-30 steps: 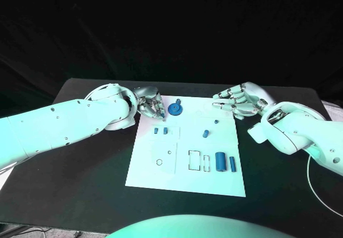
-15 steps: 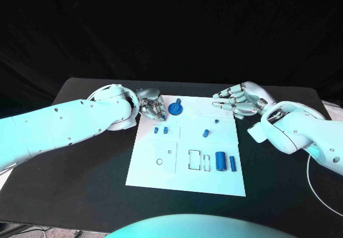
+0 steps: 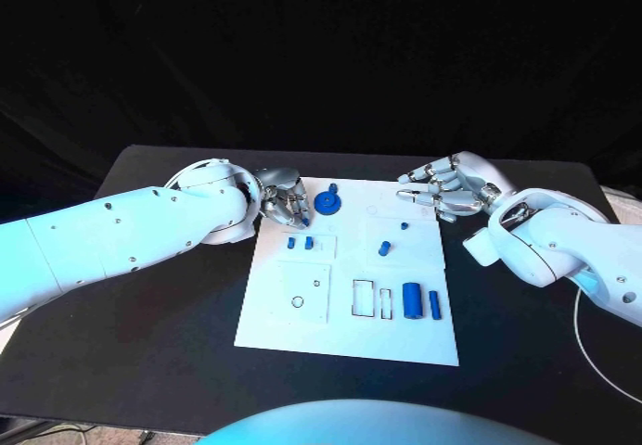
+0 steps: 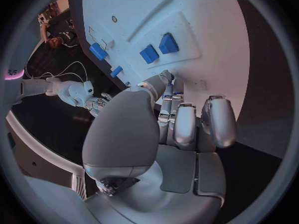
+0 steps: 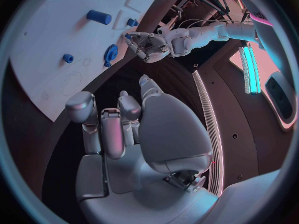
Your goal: Assemble the parts on the task board
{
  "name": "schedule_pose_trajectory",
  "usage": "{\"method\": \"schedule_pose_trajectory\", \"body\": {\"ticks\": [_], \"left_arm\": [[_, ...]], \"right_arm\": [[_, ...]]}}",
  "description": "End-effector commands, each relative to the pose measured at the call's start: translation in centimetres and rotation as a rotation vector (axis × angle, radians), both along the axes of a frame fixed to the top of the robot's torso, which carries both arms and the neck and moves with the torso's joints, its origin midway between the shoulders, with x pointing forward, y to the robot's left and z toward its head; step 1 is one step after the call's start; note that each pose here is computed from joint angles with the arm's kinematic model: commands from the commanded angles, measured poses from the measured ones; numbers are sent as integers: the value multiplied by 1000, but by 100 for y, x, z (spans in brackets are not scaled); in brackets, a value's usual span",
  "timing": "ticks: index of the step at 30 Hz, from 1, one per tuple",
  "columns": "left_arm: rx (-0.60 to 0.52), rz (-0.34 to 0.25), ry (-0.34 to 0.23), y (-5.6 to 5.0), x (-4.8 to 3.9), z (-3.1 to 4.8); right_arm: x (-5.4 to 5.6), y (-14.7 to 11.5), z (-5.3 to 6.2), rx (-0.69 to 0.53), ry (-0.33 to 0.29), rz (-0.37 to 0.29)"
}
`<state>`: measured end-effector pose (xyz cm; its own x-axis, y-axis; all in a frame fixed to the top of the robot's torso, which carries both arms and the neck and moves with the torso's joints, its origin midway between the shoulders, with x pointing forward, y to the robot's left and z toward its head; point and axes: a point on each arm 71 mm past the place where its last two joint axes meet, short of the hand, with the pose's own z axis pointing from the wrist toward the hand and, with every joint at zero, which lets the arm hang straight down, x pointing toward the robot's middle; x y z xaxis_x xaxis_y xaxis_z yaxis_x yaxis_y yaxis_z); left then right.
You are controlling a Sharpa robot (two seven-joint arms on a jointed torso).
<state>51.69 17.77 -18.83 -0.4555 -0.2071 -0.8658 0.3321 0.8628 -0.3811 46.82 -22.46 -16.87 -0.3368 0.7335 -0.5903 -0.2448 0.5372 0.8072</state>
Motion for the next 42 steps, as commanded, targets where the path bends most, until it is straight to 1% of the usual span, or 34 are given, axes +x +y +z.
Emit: {"method": "schedule_pose_trajectory", "body": {"ticks": [1, 30, 35, 39, 41, 42], "left_arm": [[20, -13, 21, -14, -10, -25], [31, 4, 27, 17, 2, -41], [31, 8, 24, 37, -2, -37], [15, 16, 27, 83, -14, -26], [-27, 28, 28, 126, -22, -4], [-65, 38, 26, 150, -25, 18]], "right_arm": [[-7, 11, -3, -3, -1, 11], [-8, 5, -20, -3, 1, 8], [-3, -10, -24, -7, 2, 1], [13, -42, -38, -51, -7, -11], [22, -63, -47, -110, -26, -12], [25, -71, -52, -150, -40, -10]]}}
